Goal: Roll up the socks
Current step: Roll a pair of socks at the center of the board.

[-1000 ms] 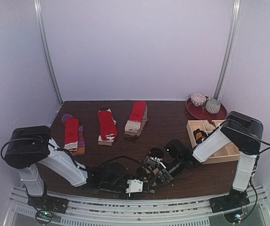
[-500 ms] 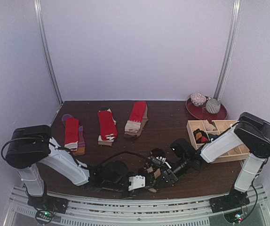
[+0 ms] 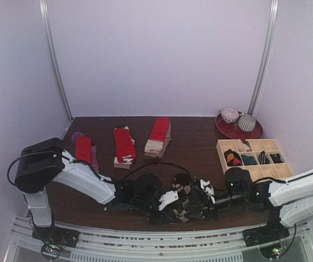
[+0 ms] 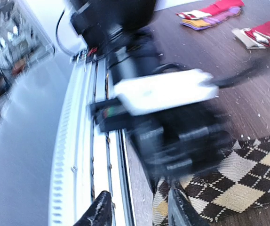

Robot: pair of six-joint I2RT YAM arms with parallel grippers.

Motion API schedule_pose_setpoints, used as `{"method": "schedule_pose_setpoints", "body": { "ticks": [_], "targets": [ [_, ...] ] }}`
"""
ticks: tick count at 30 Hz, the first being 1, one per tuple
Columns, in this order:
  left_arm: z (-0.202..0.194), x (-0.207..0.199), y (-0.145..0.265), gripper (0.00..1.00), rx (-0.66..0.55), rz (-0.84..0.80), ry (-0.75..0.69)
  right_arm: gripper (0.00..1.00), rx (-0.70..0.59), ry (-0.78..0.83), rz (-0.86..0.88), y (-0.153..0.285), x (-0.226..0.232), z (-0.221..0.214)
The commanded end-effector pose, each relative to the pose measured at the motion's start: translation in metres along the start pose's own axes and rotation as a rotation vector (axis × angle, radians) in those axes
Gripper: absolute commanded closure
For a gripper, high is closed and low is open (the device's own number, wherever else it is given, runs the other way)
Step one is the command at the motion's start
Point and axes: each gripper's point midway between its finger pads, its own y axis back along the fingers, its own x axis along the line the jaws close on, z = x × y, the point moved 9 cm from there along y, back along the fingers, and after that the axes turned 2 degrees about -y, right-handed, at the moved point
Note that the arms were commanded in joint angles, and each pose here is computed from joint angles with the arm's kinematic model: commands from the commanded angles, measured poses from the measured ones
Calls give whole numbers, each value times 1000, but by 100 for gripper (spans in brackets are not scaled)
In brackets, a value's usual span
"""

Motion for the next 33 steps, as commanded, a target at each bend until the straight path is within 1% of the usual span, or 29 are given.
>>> {"method": "schedule_pose_setpoints", "body": {
  "ticks": [1,3,7,14,16,19,20,22,23,24,25,26,28,32,33],
  "targets": [
    [-73,-2,-6,100,334,-100,273,56,-63,271,-154,-1,3,-6],
    [-77,1,-6,100,344,-112,303,55,-44,292,-153,-4,2,-12],
    [-86,9,-4,100,354,-115,339,54,20,284,-125,-15,0,-25],
    [-86,15,-3,100,352,-112,343,55,74,268,-127,-34,-6,-33],
    [-85,17,-2,100,351,-109,344,58,86,251,-135,-37,-8,-35],
    [-83,19,-3,100,345,-106,340,70,104,208,-162,-39,-12,-37],
    [-81,19,-3,97,339,-101,335,75,111,165,-185,-40,-15,-37],
    [-75,20,-2,85,311,-84,318,82,141,88,-170,-42,-18,-39],
    [-69,20,1,75,283,-66,299,84,149,46,-162,-43,-19,-41],
    [-63,21,5,45,255,-39,280,85,148,-1,-159,-42,-19,-45],
    [-55,23,9,7,221,8,254,85,143,-44,-155,-40,-19,-49],
    [-47,26,15,2,184,62,220,85,134,-93,-157,-38,-21,-51],
    [-28,28,30,2,90,151,152,86,131,-187,-162,-34,-22,-59],
    [8,25,72,2,-174,337,-3,86,113,-360,-149,-27,-26,-66],
    [19,24,85,2,-257,391,-55,86,111,-398,-145,-26,-28,-68]
  ]
}}
